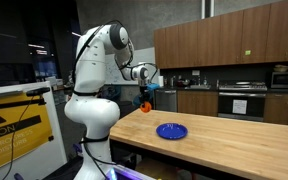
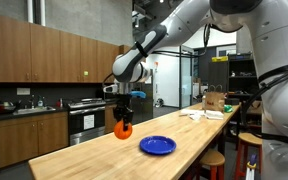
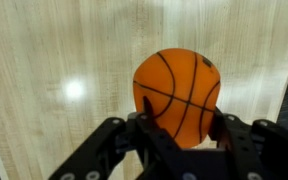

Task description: Put the ball on the plate

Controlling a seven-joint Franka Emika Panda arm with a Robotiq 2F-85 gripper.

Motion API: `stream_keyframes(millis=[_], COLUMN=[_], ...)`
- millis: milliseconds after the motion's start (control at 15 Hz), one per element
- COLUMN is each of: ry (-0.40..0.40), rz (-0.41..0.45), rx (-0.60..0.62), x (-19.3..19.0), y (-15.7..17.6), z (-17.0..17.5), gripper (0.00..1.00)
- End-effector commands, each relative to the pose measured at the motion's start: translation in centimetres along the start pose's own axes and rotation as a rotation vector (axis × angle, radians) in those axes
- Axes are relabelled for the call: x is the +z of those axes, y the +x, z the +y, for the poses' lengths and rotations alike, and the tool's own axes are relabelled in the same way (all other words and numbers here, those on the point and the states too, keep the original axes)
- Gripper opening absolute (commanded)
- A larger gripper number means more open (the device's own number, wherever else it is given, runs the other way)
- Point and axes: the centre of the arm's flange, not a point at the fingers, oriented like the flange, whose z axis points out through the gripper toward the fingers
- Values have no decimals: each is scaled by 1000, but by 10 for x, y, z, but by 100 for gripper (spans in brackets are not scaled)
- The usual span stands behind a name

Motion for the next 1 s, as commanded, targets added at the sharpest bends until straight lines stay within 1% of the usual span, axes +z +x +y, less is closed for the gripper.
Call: stream_keyframes(millis=[0, 400, 933], ry=[-5, 9, -3], rz=[34, 59, 101], rx=[4, 21, 90], x=[-11, -6, -11], y=[-19, -43, -97], z=[-13, -14, -19], gripper=[25, 25, 25])
